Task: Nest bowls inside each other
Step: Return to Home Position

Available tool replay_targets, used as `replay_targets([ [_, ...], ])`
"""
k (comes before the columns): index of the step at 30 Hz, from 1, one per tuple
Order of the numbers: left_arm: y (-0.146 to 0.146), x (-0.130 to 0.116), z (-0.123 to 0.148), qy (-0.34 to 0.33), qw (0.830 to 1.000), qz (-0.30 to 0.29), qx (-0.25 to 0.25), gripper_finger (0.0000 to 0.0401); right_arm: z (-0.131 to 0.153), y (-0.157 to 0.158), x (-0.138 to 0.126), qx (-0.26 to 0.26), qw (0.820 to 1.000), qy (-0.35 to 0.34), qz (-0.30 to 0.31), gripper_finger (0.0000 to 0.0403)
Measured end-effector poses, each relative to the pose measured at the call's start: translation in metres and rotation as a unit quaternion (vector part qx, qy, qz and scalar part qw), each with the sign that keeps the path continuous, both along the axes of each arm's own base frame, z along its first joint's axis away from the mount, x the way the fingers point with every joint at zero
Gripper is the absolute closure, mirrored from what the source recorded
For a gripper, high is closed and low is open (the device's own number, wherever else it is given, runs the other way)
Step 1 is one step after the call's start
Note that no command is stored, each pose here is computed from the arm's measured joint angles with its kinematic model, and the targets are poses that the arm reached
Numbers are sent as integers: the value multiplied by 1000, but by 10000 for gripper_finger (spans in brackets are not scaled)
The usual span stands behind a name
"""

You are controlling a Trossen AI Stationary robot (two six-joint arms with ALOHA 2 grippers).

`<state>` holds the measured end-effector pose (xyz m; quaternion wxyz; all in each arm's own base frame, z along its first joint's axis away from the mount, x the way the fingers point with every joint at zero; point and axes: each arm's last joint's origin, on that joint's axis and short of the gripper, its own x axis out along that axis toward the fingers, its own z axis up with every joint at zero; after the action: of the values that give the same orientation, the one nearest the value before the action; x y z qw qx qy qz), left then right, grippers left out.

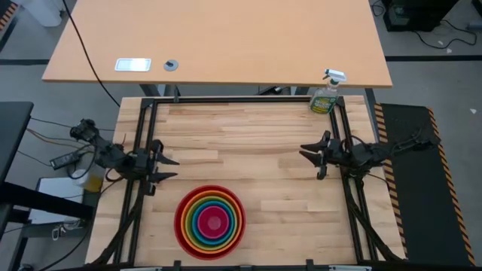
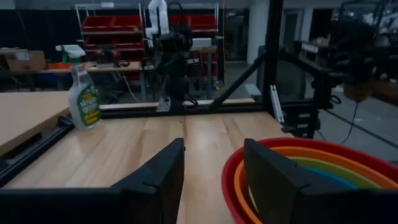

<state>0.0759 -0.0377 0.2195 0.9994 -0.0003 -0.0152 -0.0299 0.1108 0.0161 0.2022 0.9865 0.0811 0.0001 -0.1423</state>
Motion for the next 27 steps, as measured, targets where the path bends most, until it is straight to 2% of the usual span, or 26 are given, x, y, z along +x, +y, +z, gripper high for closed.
replay_targets([
  [7,2,-1,-16,-17,1000,17,-5,249,-31,-7,-7,14,999,-34,-19,285],
  [10,2,0,-17,-11,1000,28,0,264,-34,-9,-9,28,999,-26,-25,285],
  [16,3,2,-20,-14,999,40,-2,299,-33,-14,-13,25,998,-34,-36,285],
  [22,-3,8,-43,-31,999,17,-27,327,-28,-19,-16,25,996,-66,-48,285],
  [27,-6,9,-43,-33,998,-36,-30,347,-24,-19,-16,26,996,-86,-16,285],
])
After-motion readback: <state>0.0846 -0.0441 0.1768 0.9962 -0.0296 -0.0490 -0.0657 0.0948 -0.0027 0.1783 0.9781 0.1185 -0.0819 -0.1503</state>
